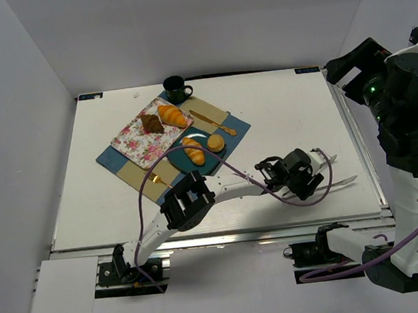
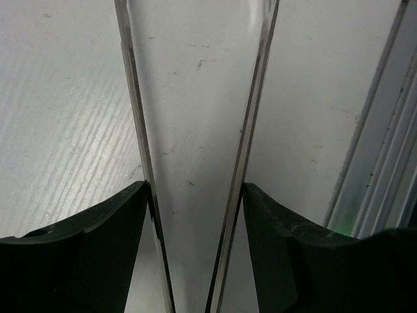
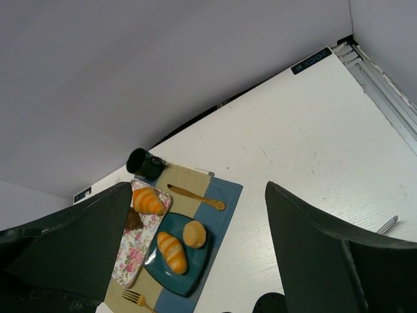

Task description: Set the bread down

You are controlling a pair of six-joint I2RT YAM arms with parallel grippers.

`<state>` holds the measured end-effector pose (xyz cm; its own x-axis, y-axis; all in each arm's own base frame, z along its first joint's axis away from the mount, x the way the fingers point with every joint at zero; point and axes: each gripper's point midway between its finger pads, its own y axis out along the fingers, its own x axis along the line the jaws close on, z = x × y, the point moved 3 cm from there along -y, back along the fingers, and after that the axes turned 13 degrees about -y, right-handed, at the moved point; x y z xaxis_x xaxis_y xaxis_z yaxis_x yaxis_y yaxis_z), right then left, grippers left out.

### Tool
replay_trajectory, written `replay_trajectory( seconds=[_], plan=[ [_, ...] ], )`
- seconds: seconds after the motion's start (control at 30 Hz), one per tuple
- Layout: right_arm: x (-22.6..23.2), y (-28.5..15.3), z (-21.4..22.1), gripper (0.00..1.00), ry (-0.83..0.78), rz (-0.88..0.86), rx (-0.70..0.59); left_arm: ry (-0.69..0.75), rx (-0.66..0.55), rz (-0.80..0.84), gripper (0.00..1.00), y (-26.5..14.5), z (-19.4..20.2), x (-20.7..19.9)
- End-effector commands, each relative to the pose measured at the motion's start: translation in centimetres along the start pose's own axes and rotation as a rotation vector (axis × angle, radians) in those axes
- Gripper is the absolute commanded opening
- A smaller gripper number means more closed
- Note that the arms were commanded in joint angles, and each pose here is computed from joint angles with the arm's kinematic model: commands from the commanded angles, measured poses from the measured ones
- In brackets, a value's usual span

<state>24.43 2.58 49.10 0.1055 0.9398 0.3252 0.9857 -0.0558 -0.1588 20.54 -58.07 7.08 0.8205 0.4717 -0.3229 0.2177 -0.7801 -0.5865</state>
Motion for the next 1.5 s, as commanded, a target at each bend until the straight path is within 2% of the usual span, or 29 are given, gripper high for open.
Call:
replay_trajectory(
  seconds=[0.0,0.1,0.23,0.37,0.5,0.6,0.67,0.7,0.73,0.77,0.8,0.83,0.93,1.03,1.1,1.17,1.3,1.47],
  plan=[
    [0.0,-0.3,-0.6,0.89,-0.019,-0.004,-0.034,0.029,-0.058,0.098,0.71,-1.1,-2.7,-3.2],
    [-0.1,-0.4,-0.6,0.89,-0.019,-0.003,-0.036,0.033,-0.053,0.118,0.76,-1.2,-2.6,-3.7],
    [-0.1,-0.5,-0.6,0.89,-0.018,-0.001,-0.04,0.034,-0.065,0.108,0.9,-1.7,-3.2,-3.7],
    [-0.2,-0.9,-1.6,0.89,-0.013,0.01,-0.072,0.06,-0.126,0.015,0.93,-3.9,-6.0,-3.3],
    [-0.3,-0.8,-2.4,0.89,-0.002,0.028,-0.101,0.043,-0.285,-0.131,0.95,-10.1,-12.6,-1.7],
    [-0.3,-0.1,-1.7,0.89,0.01,0.025,-0.088,-0.013,-0.358,-0.251,0.96,-14.5,-15.5,0.6],
    [-0.2,0.8,-0.4,0.89,0.008,0.014,-0.054,-0.048,-0.413,-0.36,0.96,-19.4,-17.2,2.8],
    [0.1,1.2,-0.2,0.89,0.009,-0.006,-0.046,-0.08,-0.458,-0.495,0.96,-22.0,-17.9,5.3],
    [0.2,1.5,0.2,0.89,0.006,-0.014,-0.037,-0.119,-0.505,-0.563,0.98,-25.9,-18.6,6.1],
    [0.1,2.2,1.1,0.89,-0.003,-0.017,-0.016,-0.143,-0.503,-0.644,0.98,-27.5,-17.6,7.8],
    [0.5,2.5,1.1,0.89,-0.016,-0.046,-0.021,-0.196,-0.55,-0.808,0.98,-30.7,-17.5,10.8],
    [0.6,2.8,1.4,0.89,-0.022,-0.054,-0.014,-0.275,-0.602,-0.882,0.98,-34.9,-17.1,11.6],
    [0.7,3.5,2.6,0.89,-0.044,-0.073,0.018,-0.421,-0.68,-1.17,0.98,-42.4,-13.9,16.2],
    [0.5,4.3,4.7,0.89,-0.066,-0.09,0.062,-0.517,-0.873,-1.286,0.98,-51.8,-11.6,16.1],
    [0.4,4.9,6.5,0.89,-0.069,-0.113,0.1,-0.547,-0.924,-1.373,0.98,-54.9,-9.6,16.2],
    [0.5,5.1,7.4,0.89,-0.062,-0.129,0.119,-0.64,-1.095,-1.465,0.98,-59.8,-7.5,15.6],
    [0.6,5.9,8.9,0.89,-0.058,-0.159,0.129,-0.736,-1.284,-1.512,0.98,-65.0,-3.9,14.8],
    [1.1,6.7,9.5,0.89,-0.054,-0.191,0.158,-0.801,-1.368,-1.551,0.98,-68.1,-1.0,14.2]
  ],
)
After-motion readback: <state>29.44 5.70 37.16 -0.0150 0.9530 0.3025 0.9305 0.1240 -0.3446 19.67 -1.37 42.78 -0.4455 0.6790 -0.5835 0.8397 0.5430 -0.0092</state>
